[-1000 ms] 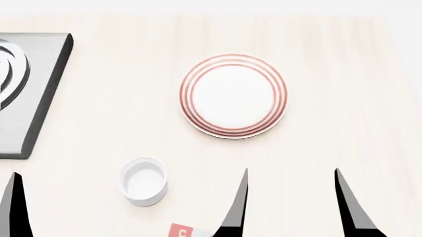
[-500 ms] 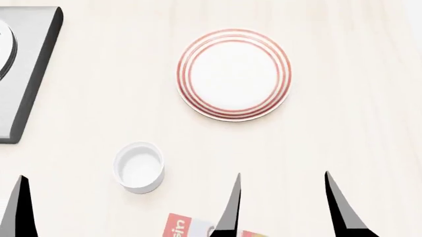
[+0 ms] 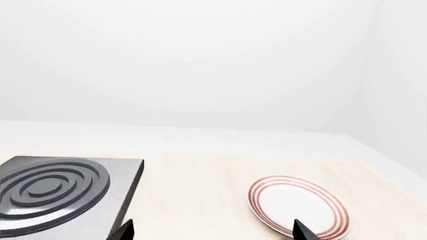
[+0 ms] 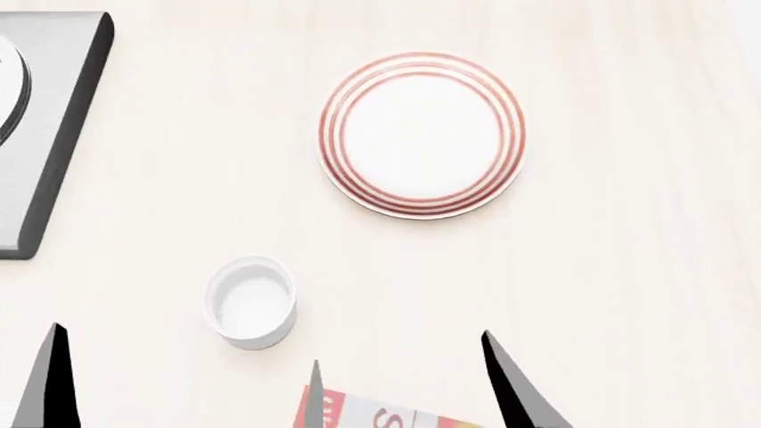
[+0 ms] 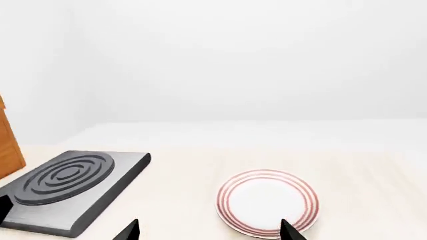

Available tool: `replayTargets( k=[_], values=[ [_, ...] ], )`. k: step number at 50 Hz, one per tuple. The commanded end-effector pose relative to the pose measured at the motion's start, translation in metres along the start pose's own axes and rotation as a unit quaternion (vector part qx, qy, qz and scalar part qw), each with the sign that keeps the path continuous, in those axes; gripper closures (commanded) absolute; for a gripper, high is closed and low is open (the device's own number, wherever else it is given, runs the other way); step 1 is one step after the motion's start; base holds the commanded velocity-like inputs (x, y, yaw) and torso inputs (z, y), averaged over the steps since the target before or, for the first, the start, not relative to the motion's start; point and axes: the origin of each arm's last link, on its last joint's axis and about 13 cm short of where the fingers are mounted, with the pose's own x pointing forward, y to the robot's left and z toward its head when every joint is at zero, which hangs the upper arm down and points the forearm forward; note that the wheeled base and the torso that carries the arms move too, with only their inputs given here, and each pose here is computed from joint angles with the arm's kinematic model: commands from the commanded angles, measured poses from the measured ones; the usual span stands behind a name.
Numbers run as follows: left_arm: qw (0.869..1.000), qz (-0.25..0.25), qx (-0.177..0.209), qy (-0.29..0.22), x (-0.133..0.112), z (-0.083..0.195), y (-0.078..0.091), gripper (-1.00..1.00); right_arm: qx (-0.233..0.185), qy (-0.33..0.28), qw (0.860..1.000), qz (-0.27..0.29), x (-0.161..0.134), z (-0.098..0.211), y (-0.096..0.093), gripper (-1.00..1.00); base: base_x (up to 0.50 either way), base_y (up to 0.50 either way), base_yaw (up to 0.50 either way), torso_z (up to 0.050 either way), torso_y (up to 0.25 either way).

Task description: Pick the akita bowl on the cookies box and place it on the plate.

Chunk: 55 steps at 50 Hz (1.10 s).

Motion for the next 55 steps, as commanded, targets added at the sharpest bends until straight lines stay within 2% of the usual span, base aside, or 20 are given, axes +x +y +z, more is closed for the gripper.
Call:
replayTargets(
  k=[1, 7, 13, 30, 37, 55],
  values=[
    [1.000, 0.000, -0.004, 0.002, 0.000, 0.000, 0.000, -1.00, -0.009, 0.073, 0.995, -0.062, -0.017, 0.011, -0.012, -1.00, 0.00, 0.00, 0.00, 0.000, 0.000],
    [1.000, -0.003, -0.004, 0.003, -0.001, -0.001, -0.001, -1.00, 0.016, 0.090, 0.993, -0.074, -0.021, 0.013, -0.014, -1.00, 0.00, 0.00, 0.00, 0.000, 0.000],
    [1.000, -0.003, -0.005, 0.003, -0.001, -0.001, -0.001, -1.00, 0.020, 0.109, 0.991, -0.078, -0.024, 0.014, -0.016, -1.00, 0.00, 0.00, 0.00, 0.000, 0.000],
    [1.000, -0.007, -0.006, 0.002, -0.001, -0.001, -0.002, -1.00, 0.017, 0.161, 0.985, -0.053, -0.020, 0.020, -0.016, -1.00, 0.00, 0.00, 0.00, 0.000, 0.000],
    [1.000, -0.008, -0.007, 0.002, -0.002, -0.001, -0.003, -1.00, 0.017, 0.202, 0.979, -0.031, -0.022, 0.016, -0.008, -1.00, 0.00, 0.00, 0.00, 0.000, 0.000],
    [1.000, -0.008, -0.008, 0.005, -0.002, -0.002, -0.003, -1.00, 0.014, 0.242, 0.970, -0.007, -0.024, 0.012, 0.000, -1.00, 0.00, 0.00, 0.00, 0.000, 0.000]
  ],
)
